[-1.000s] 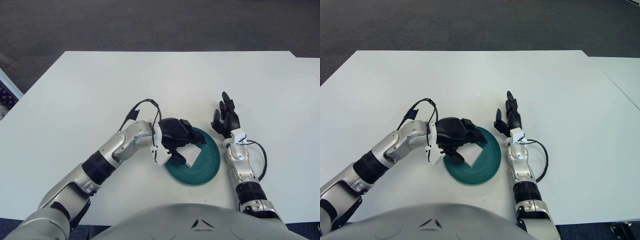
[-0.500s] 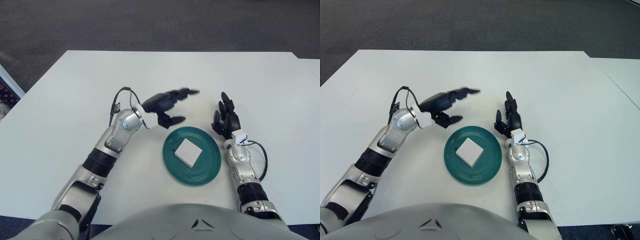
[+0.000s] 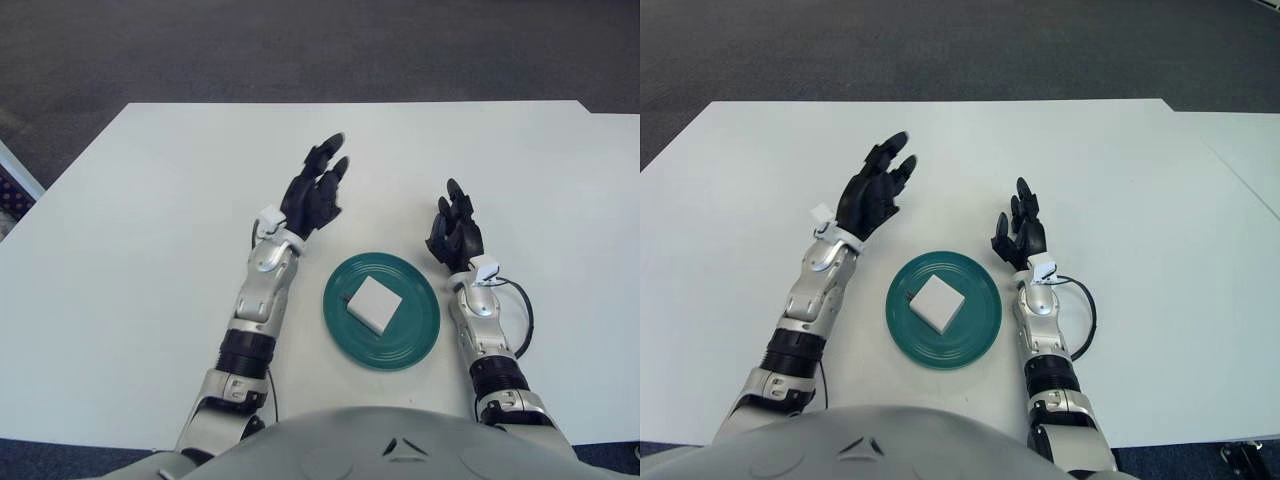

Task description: Put the charger into the plate.

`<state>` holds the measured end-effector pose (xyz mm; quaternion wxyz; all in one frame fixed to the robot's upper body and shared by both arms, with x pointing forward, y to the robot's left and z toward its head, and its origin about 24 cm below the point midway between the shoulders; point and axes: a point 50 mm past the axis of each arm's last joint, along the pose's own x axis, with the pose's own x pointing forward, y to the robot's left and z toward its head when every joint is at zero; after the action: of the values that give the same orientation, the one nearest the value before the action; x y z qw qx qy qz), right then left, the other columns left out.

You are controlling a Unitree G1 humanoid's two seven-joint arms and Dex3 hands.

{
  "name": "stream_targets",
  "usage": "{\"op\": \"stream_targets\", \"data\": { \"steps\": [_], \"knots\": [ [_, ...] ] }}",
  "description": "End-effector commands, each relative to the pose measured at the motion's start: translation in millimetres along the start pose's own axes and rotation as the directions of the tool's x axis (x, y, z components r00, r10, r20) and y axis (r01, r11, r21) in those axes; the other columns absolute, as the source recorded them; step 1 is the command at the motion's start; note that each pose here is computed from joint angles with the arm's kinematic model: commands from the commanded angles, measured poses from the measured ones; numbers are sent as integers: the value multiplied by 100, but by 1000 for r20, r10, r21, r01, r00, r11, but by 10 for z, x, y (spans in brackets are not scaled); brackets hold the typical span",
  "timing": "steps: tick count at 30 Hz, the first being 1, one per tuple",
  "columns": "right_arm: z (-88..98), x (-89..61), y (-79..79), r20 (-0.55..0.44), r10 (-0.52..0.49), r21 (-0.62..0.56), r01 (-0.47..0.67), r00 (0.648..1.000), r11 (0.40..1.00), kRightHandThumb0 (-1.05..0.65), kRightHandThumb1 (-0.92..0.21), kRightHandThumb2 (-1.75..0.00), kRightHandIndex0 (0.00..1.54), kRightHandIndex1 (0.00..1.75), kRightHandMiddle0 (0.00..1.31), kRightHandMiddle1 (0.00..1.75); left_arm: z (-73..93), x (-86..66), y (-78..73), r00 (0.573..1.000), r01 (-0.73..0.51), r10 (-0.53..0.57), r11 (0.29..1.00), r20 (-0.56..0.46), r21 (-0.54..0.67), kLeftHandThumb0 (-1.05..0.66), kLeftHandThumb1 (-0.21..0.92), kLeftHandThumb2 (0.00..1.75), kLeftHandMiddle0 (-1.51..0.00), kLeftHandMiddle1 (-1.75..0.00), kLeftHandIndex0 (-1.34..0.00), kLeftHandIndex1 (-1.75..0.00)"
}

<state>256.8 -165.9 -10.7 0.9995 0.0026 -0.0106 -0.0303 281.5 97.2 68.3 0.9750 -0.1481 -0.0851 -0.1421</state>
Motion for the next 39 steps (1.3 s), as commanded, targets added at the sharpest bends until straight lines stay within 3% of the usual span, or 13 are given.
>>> {"op": "stream_targets", "data": {
  "steps": [1, 5, 10, 17, 21, 28, 39],
  "knots": [
    [-537, -395, -66, -285, -24, 12, 29, 958, 1000, -60, -92, -90, 5, 0, 0, 17, -196, -95, 121, 993, -108, 108, 994, -44, 2, -102, 92, 90, -6, 0, 0, -35],
    [-546, -383, -88, -288, -24, 12, 28, 957, 1000, -59, -92, -90, 5, 0, 0, 17, -290, -150, 178, 990, -126, 129, 991, -63, 45, -103, 92, 91, -1, 0, 0, -27],
    [-571, -324, -109, -300, -25, 17, 32, 954, 999, -58, -92, -91, 4, 0, 0, 15, -493, -367, 343, 979, -144, 160, 982, -130, 123, -105, 92, 91, 0, 0, 0, -19],
    [-570, -208, -105, -296, -27, 32, 38, 955, 999, -58, -92, -91, 7, 1, 0, 19, -719, -512, 306, 970, -158, 175, 982, -170, 108, -105, 92, 92, 0, 0, 0, -15],
    [-535, -131, -104, -267, -20, 22, 27, 963, 999, -58, -92, -90, 7, 1, 0, 21, -872, -622, 374, 957, -188, 205, 977, -204, 98, -105, 92, 93, 0, 0, 0, -16],
    [-511, -21, -139, -264, -16, 19, 21, 964, 1000, -61, -92, -88, 7, 1, 0, 23, -1004, -593, 445, 939, -215, 237, 970, -250, 111, -105, 92, 94, 0, 0, 0, -19],
    [-469, 119, -179, -264, -17, 30, 25, 964, 999, -63, -92, -87, 8, 0, 0, 26, -986, -403, 518, 935, -249, 263, 965, -239, 87, -105, 92, 95, 0, 0, 0, -25]
  ]
}}
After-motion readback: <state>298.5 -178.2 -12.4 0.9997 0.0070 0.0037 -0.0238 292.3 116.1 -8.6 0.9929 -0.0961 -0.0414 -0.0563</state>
